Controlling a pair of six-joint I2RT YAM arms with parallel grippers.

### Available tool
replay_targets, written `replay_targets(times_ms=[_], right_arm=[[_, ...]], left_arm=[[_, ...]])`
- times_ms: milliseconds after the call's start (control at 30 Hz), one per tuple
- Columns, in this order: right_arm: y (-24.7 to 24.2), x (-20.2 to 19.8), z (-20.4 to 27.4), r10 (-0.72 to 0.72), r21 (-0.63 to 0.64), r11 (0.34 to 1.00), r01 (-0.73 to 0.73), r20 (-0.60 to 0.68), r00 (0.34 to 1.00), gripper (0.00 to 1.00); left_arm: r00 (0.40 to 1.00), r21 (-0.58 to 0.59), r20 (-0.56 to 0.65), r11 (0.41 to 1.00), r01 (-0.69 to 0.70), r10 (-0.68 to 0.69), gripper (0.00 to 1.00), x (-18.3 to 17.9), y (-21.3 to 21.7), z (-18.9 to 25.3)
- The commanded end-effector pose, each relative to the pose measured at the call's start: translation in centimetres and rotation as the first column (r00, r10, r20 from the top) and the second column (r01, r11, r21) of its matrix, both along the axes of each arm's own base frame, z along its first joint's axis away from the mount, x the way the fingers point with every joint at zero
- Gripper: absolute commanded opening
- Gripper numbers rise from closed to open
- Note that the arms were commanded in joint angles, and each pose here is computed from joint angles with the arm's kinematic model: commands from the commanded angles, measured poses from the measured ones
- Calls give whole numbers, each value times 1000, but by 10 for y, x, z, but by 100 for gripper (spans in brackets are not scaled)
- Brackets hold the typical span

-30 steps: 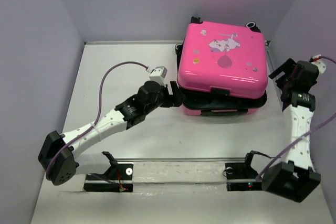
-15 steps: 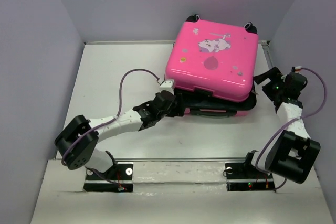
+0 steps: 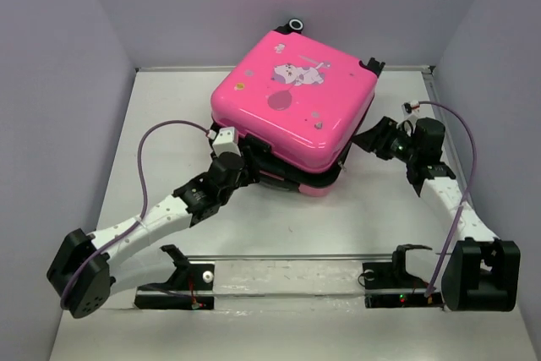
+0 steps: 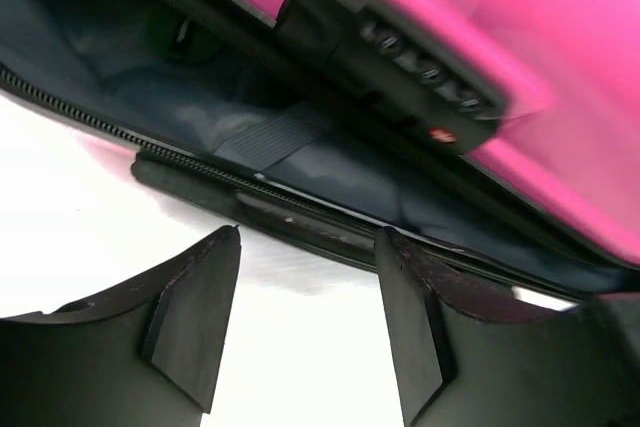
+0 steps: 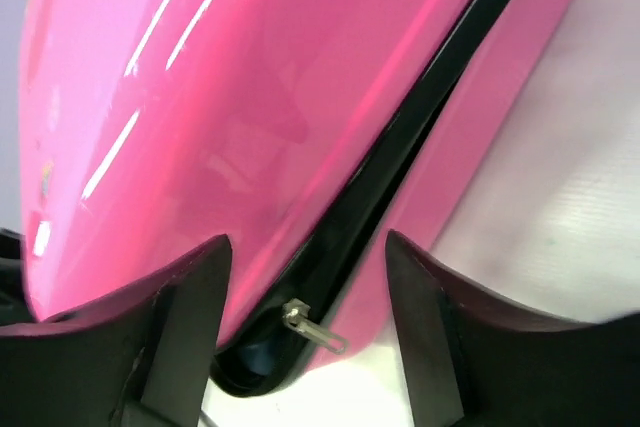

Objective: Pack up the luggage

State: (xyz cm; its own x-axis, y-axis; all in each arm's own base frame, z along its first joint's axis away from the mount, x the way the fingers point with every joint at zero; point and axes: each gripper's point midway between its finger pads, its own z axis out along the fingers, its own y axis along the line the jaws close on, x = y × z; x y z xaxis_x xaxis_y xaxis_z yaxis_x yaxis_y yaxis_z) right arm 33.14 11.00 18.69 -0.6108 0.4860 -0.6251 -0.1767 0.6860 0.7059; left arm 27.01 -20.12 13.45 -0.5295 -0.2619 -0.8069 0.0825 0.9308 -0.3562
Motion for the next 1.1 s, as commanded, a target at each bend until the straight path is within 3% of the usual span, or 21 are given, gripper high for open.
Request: replay_targets(times_ms=[0, 67, 133, 233, 300, 433, 767, 933, 1067], right_arm=[[7, -22, -25, 91, -16, 996, -91, 21, 996, 38], [16, -31, -38, 147, -10, 989, -147, 7, 989, 26], [22, -36, -44, 181, -25, 983, -181, 6, 983, 26], [28, -39, -45, 208, -36, 978, -207, 20, 978, 32], [33, -42, -41, 239, -22, 971, -238, 51, 970, 43], [40, -44, -42, 265, 6, 964, -266, 75, 961, 47], [49, -58, -33, 292, 41, 954, -298, 114, 950, 50], [36, -55, -16, 204, -48, 979, -199, 158, 966, 49], [34, -59, -32, 184, -165, 971, -175, 39, 982, 57]], left_arm=[[997, -78, 47, 995, 69, -65, 67, -6, -12, 25], [993, -107, 18, 987, 120, -119, 66, -13, -22, 19], [988, -131, -11, 980, 149, -152, 65, -17, -31, 12], [978, -187, -15, 961, 202, -208, 61, -23, -44, 12], [974, -210, -26, 954, 216, -226, 56, -27, -48, 10], [966, -228, -39, 943, 242, -257, 43, -36, -53, 6], [928, -237, -52, 907, 348, -370, 42, -60, -90, 3], [926, -218, -35, 907, 360, -376, 42, -67, -100, 6], [929, -207, -24, 911, 356, -368, 42, -66, -103, 9]])
